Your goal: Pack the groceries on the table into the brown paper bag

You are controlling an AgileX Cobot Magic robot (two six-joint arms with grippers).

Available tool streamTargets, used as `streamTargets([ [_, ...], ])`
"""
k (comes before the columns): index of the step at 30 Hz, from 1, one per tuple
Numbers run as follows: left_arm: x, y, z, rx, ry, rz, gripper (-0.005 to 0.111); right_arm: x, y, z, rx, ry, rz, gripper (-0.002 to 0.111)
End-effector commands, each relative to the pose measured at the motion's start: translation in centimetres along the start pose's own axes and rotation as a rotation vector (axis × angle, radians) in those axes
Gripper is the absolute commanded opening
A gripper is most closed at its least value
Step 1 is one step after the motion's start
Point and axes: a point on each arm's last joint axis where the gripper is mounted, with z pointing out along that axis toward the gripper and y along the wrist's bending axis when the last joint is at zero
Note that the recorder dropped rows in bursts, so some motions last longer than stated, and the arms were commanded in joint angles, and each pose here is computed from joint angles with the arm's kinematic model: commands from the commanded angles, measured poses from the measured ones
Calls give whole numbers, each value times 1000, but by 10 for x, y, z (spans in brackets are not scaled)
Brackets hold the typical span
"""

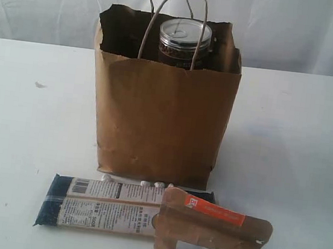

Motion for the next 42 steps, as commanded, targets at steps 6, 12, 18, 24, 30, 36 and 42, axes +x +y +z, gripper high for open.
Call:
streamTargets([
  [6, -18, 2, -3, -26, -222, -12, 0, 0, 0, 0, 2, -8, 0, 36],
  [12, -9, 10, -12, -82, -495, -8, 0, 0, 0, 0, 2, -8, 0, 36],
  [18, 64, 39, -1, -273, -682, -76, 0, 0, 0, 0, 2, -8, 0, 36],
  [24, 110, 56, 25, -375, -647, -84, 0, 0, 0, 0, 2, -8, 0, 36],
  [30, 136, 70, 50, -402, -540, -114, 0, 0, 0, 0, 2, -8, 0, 36],
  [36, 138, 71, 51, -418, -516, -88, 0, 0, 0, 0, 2, -8, 0, 36],
  [42, 138, 72, 50, -427, -518, -128, 0, 0, 0, 0, 2, -8, 45, 36],
])
